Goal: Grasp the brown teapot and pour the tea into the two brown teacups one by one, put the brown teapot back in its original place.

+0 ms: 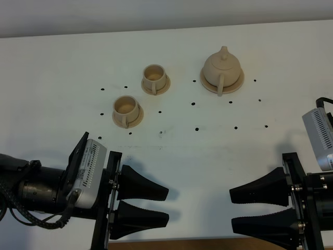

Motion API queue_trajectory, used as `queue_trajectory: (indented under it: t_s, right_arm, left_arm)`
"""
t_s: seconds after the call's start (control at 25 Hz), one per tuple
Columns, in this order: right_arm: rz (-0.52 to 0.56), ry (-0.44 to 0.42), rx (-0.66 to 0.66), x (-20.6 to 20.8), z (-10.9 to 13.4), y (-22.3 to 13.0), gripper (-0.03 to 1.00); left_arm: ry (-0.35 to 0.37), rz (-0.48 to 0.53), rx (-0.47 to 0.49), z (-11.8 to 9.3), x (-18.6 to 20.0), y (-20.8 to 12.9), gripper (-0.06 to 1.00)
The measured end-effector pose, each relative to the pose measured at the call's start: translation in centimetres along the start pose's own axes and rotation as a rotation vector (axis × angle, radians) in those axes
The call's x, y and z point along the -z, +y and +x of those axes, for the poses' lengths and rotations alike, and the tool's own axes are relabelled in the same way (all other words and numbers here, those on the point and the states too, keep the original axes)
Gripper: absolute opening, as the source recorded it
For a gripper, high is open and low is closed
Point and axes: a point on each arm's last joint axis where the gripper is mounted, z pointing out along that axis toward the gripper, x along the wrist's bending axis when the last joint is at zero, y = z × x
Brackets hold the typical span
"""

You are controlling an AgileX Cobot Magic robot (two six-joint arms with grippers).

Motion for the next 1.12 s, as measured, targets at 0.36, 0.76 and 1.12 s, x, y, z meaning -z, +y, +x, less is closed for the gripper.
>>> queue_trajectory:
  t_s: [0.36, 0.76, 1.12]
  right_arm:
    - [-0.001, 0.000, 0.000, 0.0, 0.0, 0.0, 0.44]
    - [-0.008, -0.004, -0.004, 0.0, 0.0, 0.1, 0.44]
    - [-0.031, -0.078, -0.027, 0.0, -0.7, 0.3, 0.44]
  left_arm:
    - [0.000, -0.001, 0.000, 0.0, 0.0, 0.0, 0.46]
    - [0.028, -0.041, 0.085, 0.3, 0.0, 0.6, 0.46]
    - [0.202, 0.032, 0.252, -0.1, 3.2, 6.8, 0.46]
